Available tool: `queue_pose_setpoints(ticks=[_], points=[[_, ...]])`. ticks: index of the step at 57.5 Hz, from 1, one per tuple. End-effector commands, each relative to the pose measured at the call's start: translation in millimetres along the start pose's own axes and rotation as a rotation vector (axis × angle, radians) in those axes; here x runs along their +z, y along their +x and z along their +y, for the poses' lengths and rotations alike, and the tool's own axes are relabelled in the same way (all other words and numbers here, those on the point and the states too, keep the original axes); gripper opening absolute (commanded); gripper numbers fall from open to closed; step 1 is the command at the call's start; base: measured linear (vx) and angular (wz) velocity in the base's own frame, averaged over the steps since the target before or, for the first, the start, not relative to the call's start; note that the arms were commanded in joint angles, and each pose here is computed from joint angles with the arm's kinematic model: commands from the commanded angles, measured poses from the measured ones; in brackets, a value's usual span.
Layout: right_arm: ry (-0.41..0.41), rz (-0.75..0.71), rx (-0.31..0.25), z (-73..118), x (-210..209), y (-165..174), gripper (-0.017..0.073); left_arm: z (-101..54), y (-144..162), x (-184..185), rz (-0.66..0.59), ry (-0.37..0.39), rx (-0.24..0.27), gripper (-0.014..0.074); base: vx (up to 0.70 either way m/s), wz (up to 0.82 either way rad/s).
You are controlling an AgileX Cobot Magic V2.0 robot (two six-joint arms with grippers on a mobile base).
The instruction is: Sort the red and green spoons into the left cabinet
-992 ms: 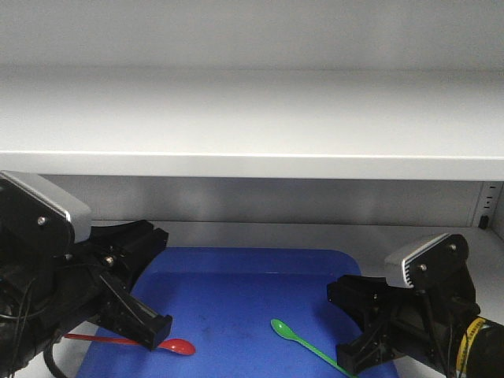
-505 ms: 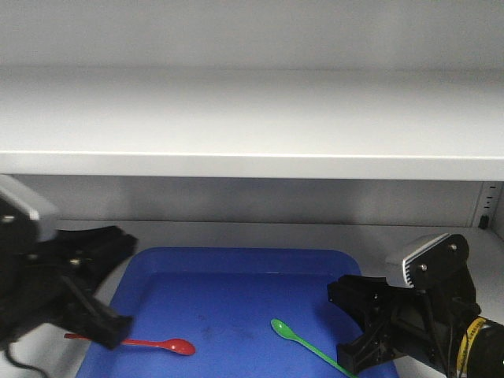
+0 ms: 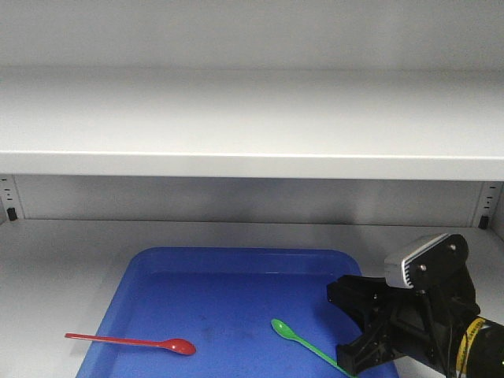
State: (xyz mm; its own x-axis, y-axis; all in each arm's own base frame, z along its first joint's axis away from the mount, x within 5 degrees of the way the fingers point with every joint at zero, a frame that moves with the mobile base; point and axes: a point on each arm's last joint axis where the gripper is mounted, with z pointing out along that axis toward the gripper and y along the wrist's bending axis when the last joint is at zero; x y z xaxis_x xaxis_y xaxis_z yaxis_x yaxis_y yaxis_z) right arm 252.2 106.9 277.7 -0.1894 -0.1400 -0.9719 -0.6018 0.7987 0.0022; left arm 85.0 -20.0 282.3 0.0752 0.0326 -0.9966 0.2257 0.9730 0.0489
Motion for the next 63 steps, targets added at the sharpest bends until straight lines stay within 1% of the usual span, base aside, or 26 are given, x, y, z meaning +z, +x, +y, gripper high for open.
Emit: queue_pose_setpoints(ticks=[1, 3, 8, 16, 23, 36, 63], points=[[-0.028, -0.098, -0.007, 3.3, -5, -20, -0.0004, 1.0, 11, -16, -0.103, -0.024, -0.031, -0.0006, 0.00, 0.00], [-0.028, -0.098, -0.007, 3.3, -5, -20, -0.0004, 0.6, 22, -21, -0.105, -0.026, -0.036, -0.0006, 0.00, 0.00], [-0.026, -0.096, -0.007, 3.2, -5, -20, -0.0004, -0.2, 47, -29, -0.105, -0.032, -0.087, -0.0006, 0.00, 0.00], [-0.025, -0.095, -0.007, 3.1, -5, -20, -0.0004, -1.4, 71, -36, -0.114, -0.034, -0.093, -0.0006, 0.00, 0.00], [-0.026, -0.095, -0.008, 3.1, -5, -20, -0.0004, -1.9, 74, -37, -0.075, -0.031, -0.072, -0.0006, 0.00, 0.00], [-0.026, -0.095, -0.007, 3.1, -5, -20, -0.0004, -2.1, 77, -37, -0.042, -0.030, -0.077, -0.0006, 0.00, 0.00], [-0.026, -0.095, -0.007, 3.1, -5, -20, -0.0004, -2.1, 77, -37, -0.042, -0.030, -0.077, -0.0006, 0.00, 0.00]])
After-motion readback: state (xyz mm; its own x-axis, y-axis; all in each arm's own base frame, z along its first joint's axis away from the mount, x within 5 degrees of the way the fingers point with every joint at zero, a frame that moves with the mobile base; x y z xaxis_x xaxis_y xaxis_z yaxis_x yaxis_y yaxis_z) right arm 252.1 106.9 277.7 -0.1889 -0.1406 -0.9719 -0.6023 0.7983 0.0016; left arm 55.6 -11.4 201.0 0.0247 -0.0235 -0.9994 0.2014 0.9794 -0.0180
